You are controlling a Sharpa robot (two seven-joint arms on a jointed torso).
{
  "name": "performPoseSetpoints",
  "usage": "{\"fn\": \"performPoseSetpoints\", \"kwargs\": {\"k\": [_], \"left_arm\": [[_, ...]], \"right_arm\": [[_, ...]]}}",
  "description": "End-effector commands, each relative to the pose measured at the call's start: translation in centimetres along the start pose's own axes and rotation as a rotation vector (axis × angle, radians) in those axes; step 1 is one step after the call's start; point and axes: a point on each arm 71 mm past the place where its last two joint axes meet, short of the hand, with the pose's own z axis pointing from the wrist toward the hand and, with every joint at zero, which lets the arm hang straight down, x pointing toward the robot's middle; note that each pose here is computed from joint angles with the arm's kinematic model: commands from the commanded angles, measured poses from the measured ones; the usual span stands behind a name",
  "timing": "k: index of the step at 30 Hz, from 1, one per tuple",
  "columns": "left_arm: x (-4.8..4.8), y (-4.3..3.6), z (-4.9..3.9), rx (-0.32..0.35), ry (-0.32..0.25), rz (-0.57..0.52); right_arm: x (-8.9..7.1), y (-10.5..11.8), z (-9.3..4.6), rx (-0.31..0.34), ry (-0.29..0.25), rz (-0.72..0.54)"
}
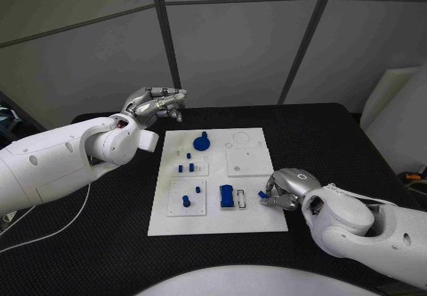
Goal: Assemble the parts on the task board
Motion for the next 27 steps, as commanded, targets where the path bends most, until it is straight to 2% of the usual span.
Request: {"fn": "performPoseSetpoints", "kwargs": {"k": [1, 11, 16, 23, 27], "left_arm": [[0.07, -0.09, 0.0, 0.002, 0.01, -0.005], [0.23, -0.07, 0.05, 0.002, 0.012, -0.006], [0.19, -0.08, 0.03, 0.002, 0.011, -0.006], [0.19, -0.1, 0.0, 0.002, 0.01, -0.005], [0.22, -0.11, 0.0, 0.003, 0.011, -0.006]], "right_arm": [[1.8, -0.9, -0.5, 0.062, 0.102, -0.025], [1.2, -0.9, -1.4, 0.108, 0.08, 0.178], [0.7, -0.7, -1.9, 0.123, 0.041, 0.276], [-0.4, 0.0, -2.0, 0.112, -0.022, 0.367], [-0.5, 0.4, -1.8, 0.105, -0.026, 0.395]]}}
